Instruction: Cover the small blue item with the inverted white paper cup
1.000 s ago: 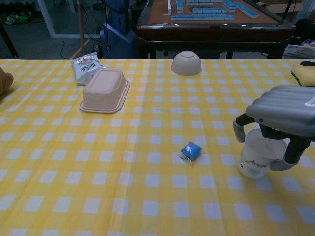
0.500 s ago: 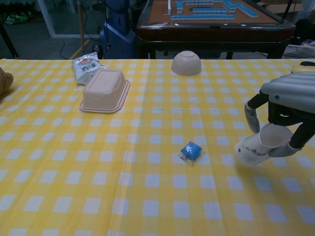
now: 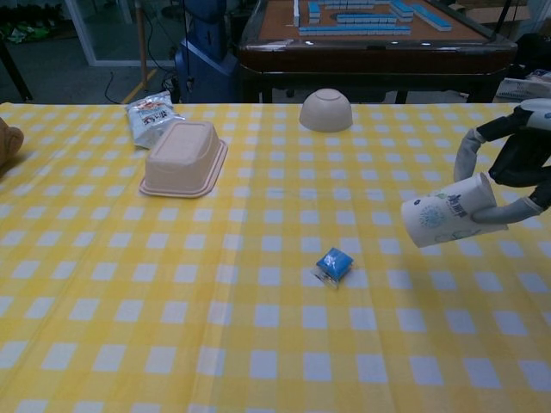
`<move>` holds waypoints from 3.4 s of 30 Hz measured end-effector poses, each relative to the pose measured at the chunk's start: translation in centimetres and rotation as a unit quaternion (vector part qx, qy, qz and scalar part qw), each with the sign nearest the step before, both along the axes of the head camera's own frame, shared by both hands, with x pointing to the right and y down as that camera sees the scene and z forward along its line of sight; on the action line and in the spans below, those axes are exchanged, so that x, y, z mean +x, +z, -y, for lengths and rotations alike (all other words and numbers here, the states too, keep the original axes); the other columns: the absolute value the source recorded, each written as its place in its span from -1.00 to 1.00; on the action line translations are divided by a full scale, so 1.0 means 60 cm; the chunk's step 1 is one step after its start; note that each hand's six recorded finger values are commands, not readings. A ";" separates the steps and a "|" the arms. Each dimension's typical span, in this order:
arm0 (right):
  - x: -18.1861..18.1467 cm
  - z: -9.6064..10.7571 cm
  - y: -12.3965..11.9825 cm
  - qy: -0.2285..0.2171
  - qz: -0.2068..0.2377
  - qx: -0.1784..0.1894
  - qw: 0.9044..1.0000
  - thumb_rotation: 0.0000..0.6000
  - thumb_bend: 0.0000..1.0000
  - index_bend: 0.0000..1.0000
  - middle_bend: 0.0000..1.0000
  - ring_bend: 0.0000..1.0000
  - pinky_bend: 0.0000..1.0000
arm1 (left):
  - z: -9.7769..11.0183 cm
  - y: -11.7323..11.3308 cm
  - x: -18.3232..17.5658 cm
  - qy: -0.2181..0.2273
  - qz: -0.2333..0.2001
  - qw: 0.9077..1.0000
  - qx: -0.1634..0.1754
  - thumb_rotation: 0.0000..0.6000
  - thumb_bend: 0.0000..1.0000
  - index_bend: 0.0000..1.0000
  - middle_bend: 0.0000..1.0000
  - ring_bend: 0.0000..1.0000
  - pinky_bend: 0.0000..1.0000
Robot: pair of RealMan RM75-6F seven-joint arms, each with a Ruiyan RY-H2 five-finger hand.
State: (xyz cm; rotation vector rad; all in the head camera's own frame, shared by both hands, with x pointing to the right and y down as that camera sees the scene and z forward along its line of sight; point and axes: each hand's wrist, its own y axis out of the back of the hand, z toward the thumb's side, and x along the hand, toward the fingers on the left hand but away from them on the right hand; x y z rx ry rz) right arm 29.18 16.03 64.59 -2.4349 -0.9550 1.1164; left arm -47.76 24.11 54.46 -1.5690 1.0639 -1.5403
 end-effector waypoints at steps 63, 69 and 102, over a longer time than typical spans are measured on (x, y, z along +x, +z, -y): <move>-0.131 0.009 0.014 -0.244 -0.363 0.097 0.894 1.00 -0.89 -0.48 1.00 1.00 1.00 | 0.005 -0.023 -0.018 -0.019 -0.021 0.999 0.014 1.00 -0.66 0.06 -0.04 -0.24 0.02; -0.140 0.007 0.027 -0.251 -0.375 0.095 0.888 1.00 -0.89 -0.44 1.00 1.00 1.00 | 0.005 -0.026 -0.018 -0.019 -0.023 0.999 0.016 1.00 -0.66 0.06 -0.04 -0.24 0.02; -0.154 0.019 0.070 -0.253 -0.388 0.077 0.883 1.00 -0.76 0.10 1.00 1.00 1.00 | 0.007 -0.035 -0.026 -0.026 -0.028 0.999 0.023 1.00 -0.66 0.06 -0.04 -0.24 0.02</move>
